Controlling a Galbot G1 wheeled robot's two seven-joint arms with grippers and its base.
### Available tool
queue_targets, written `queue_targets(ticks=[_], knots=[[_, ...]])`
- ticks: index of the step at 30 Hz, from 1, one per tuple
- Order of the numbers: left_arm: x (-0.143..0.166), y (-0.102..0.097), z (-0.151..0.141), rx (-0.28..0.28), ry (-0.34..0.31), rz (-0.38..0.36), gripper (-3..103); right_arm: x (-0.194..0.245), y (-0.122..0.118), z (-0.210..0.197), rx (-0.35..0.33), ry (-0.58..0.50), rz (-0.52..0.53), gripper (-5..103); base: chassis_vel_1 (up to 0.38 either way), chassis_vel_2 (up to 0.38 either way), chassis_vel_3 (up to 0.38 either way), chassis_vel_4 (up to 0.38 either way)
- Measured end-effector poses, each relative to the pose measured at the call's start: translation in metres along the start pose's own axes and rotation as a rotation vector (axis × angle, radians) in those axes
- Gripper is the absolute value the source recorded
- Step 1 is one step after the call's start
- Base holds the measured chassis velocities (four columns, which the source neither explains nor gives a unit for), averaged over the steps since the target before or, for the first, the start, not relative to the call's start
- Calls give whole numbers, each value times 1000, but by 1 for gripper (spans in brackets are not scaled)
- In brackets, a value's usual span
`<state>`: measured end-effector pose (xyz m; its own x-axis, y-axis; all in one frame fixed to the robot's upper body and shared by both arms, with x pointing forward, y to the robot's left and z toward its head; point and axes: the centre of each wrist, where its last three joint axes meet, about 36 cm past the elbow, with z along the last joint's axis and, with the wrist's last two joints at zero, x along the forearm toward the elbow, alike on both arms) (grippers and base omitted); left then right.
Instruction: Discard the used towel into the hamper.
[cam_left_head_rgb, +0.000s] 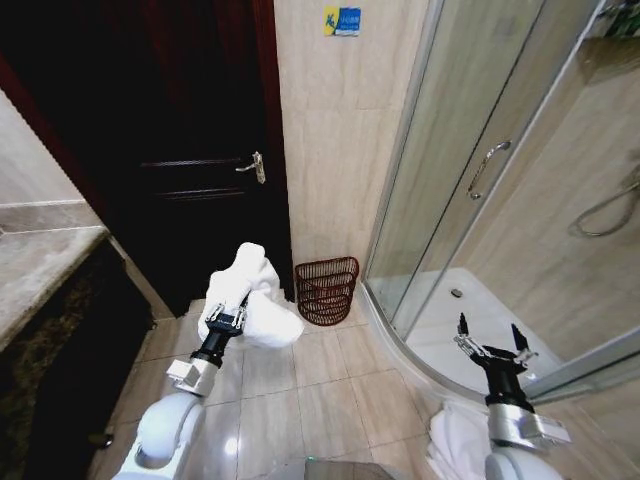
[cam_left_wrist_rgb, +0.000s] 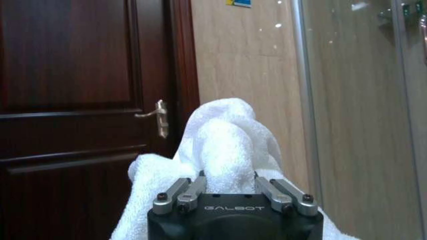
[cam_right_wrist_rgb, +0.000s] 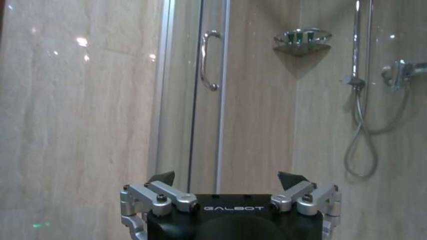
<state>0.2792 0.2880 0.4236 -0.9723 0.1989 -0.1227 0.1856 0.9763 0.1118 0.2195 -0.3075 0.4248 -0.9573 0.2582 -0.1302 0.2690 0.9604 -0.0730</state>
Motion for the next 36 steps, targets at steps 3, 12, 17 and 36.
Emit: queue_targets(ticks=[3, 12, 17, 36], knots=[[1, 1, 1, -4, 0, 1, 24, 1, 1, 0, 13, 3, 0, 100, 0, 0, 0, 0], [1, 4, 2, -11, -1, 1, 24, 1, 4, 0, 19, 1, 5, 100, -22, -27, -71, -58], [1, 5, 5, -13, 0, 2, 24, 2, 5, 0, 24, 3, 5, 100, -9, -9, -96, -100], [1, 13, 13, 0, 6, -3, 24, 4, 15, 1, 30, 7, 1, 100, -16, -24, -69, -67]])
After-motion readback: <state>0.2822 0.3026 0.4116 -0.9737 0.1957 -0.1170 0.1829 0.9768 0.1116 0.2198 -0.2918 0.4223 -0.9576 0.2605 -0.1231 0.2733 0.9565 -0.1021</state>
